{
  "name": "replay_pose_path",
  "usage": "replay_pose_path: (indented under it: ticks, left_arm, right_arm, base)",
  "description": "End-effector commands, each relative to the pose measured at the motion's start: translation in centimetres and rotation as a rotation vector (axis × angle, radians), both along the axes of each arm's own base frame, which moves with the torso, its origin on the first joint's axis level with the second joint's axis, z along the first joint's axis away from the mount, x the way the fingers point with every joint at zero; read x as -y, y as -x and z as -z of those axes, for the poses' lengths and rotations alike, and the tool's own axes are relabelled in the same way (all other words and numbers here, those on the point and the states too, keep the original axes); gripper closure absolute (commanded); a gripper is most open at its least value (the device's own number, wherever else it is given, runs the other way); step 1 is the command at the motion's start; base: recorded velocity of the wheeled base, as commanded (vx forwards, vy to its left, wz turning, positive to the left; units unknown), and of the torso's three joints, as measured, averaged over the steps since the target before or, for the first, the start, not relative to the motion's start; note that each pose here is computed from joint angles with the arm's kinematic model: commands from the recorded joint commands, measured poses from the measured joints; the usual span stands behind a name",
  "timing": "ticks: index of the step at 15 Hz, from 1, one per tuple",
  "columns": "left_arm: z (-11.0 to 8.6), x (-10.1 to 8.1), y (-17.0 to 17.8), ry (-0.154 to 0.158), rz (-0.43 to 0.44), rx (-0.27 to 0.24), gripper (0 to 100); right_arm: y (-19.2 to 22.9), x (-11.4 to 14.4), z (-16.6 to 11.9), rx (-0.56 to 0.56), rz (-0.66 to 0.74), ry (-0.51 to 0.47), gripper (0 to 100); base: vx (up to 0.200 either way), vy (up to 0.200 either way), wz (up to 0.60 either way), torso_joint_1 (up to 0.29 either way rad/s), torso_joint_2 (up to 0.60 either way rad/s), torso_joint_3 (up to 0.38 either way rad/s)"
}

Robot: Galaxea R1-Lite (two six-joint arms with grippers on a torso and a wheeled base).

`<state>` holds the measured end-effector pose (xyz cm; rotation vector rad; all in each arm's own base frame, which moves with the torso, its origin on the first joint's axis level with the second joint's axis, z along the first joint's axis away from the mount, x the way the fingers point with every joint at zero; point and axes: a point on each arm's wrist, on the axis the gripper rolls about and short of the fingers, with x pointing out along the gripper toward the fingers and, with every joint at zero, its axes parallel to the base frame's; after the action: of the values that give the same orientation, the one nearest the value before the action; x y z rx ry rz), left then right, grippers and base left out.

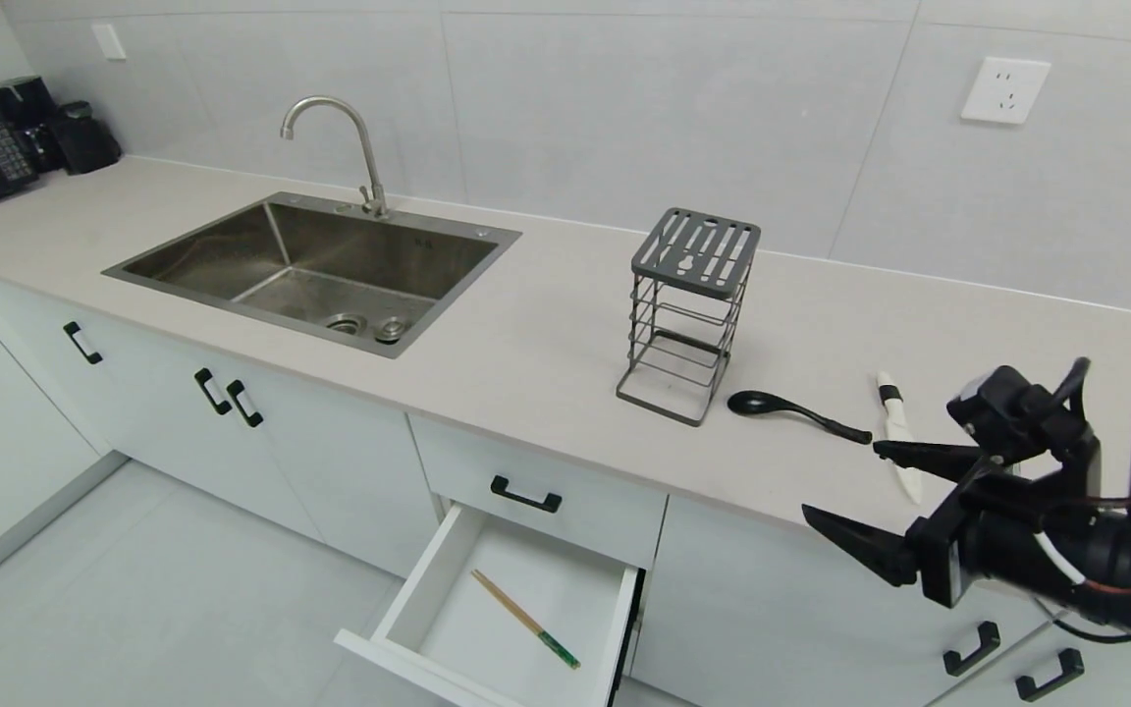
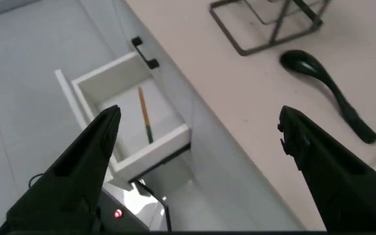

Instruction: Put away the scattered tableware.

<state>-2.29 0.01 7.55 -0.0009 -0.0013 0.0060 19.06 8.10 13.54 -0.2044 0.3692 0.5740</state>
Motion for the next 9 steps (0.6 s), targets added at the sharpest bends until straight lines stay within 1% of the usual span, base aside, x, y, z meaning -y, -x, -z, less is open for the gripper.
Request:
replay_pose_path:
  ticks: [1, 2, 3, 4, 6, 8, 9]
  left_arm:
    - [0.0, 0.0, 0.0, 0.001, 0.000, -0.001, 0]
    - [0.0, 0.0, 0.0, 0.001, -0.002, -0.001, 0]
    - [0.0, 0.0, 0.0, 0.001, 0.000, -0.001, 0]
    - [0.0, 0.0, 0.0, 0.001, -0.002, -0.001, 0]
    - [0.0, 0.0, 0.0, 0.001, 0.000, -0.001, 0]
    - [0.0, 0.0, 0.0, 0.001, 0.000, -0.001, 0]
    - [0.0, 0.0, 0.0, 0.001, 0.000, -0.001, 0]
  right_arm:
    - [-2.5, 0.8, 0.4, -0.020, 0.045, 0.053, 0]
    - [-3.3, 0.6, 0.6, -0.004, 0.002, 0.098, 0]
    - [-4.3, 0.5, 1.4, 0.015, -0.065, 0.163, 0]
    - [-4.9, 0.3, 1.9, 0.019, -0.104, 0.198, 0]
    - [-6.5, -0.1, 2.2, 0.013, -0.102, 0.196, 0]
    - [-9.0, 0.7, 2.5, -0.027, -0.018, 0.140, 0]
    - [-9.5, 0.9, 2.9, -0.046, 0.004, 0.131, 0]
  base:
    - [0.000, 0.000, 0.00, 0.071, -0.10, -0.056]
    - [0.000, 0.000, 0.00, 0.041, -0.06, -0.036]
    - [0.000, 0.000, 0.00, 0.000, 0.00, 0.000]
    - [0.000, 0.000, 0.00, 0.000, 0.00, 0.000]
    - [0.000, 0.000, 0.00, 0.000, 0.00, 0.000]
    - [0.000, 0.000, 0.00, 0.000, 0.00, 0.000]
    - [0.000, 0.000, 0.00, 0.000, 0.00, 0.000]
